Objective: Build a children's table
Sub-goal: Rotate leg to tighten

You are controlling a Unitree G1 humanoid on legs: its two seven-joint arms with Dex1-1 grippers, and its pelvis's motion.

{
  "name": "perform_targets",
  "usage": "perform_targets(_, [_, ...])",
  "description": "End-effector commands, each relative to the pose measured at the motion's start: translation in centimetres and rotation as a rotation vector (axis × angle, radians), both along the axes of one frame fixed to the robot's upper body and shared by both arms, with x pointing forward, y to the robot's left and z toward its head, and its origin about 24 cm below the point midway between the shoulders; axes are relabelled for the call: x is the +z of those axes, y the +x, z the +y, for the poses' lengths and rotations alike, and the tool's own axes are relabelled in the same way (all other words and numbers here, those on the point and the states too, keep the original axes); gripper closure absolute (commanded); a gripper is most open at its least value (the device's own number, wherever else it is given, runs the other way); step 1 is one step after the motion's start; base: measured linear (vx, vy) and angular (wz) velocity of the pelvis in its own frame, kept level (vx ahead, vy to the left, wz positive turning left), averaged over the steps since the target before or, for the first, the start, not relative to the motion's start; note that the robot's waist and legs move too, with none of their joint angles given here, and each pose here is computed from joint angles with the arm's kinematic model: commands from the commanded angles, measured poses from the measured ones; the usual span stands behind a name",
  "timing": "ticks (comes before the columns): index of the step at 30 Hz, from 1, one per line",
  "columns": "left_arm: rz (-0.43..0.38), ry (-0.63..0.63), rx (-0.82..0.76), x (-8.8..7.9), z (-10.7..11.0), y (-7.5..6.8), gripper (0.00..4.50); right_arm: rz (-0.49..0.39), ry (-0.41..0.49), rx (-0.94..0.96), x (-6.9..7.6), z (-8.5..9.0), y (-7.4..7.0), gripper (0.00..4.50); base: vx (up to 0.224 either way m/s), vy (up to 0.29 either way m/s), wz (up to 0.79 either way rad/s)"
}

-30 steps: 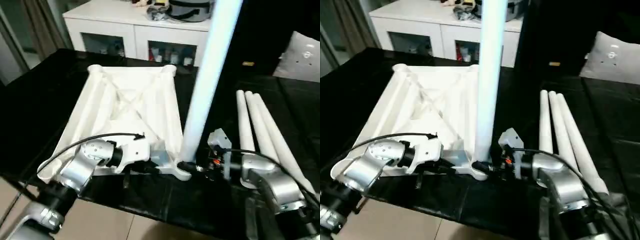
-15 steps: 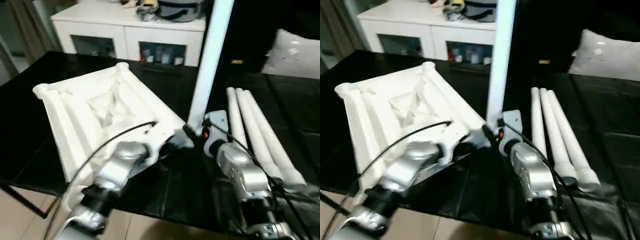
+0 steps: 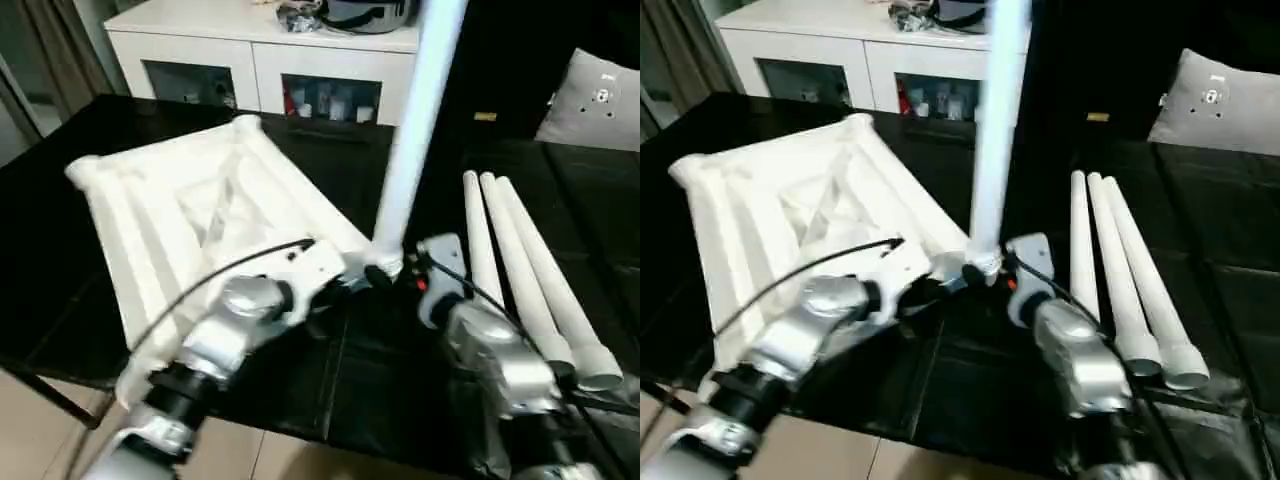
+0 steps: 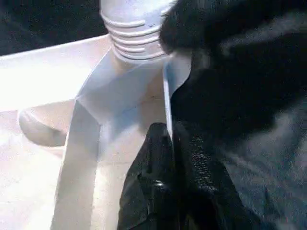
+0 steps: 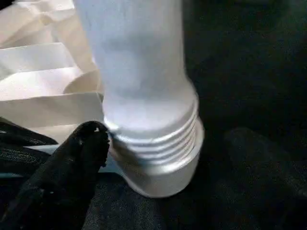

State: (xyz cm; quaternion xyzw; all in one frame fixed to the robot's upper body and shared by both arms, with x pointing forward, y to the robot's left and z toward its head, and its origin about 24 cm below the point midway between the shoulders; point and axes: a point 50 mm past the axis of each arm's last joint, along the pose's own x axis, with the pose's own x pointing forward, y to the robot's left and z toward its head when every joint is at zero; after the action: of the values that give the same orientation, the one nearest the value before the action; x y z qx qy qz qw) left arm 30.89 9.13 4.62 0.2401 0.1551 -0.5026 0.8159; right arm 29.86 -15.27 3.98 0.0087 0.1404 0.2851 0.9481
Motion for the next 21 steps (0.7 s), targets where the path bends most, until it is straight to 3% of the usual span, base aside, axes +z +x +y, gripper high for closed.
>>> perform_targets(1, [0.057, 0.079, -0.074, -1.6, 0.7, -0.9, 4.5, -0.025, 0.012, 0.056, 0.6, 0.1, -0.1, 0.1, 0.0, 0.0, 0.0])
perform_targets(8, [0.062, 0.144, -0.215, -1.7, 2.0, -1.3, 4.5, -0.05, -0.046, 0.274, 1.4, -0.5, -0.9, 0.1, 0.0, 0.0, 0.0])
perform_targets(10, [0.081, 0.151, -0.331, -1.5, 2.3, -1.9, 4.5, -0.036, -0.088, 0.443, 1.7, -0.7, -1.5, 0.1, 0.0, 0.0, 0.0])
perform_targets(12, [0.095, 0.155, -0.383, -1.5, 2.3, -2.3, 4.5, -0.027, -0.095, 0.49, 1.7, -0.8, -1.6, 0.1, 0.0, 0.0, 0.0])
perform_targets(13, [0.103, 0.152, -0.413, -1.4, 2.3, -2.5, 4.5, -0.025, -0.094, 0.508, 1.8, -0.8, -1.6, 0.35, 0.0, 0.0, 0.0])
perform_targets(17, [0.138, 0.148, -0.516, -1.1, 2.4, -3.2, 4.5, 0.002, -0.078, 0.6, 1.9, -0.8, -1.7, 0.46, 0.0, 0.0, 0.0])
perform_targets(19, [0.144, 0.162, -0.542, -1.1, 2.5, -3.4, 4.5, 0.014, -0.079, 0.636, 1.9, -0.7, -1.8, 0.85, 0.0, 0.0, 0.0])
perform_targets(21, [0.146, 0.166, -0.55, -1.2, 2.6, -3.4, 4.5, 0.022, -0.075, 0.654, 1.8, -0.7, -1.9, 0.89, 0.0, 0.0, 0.0])
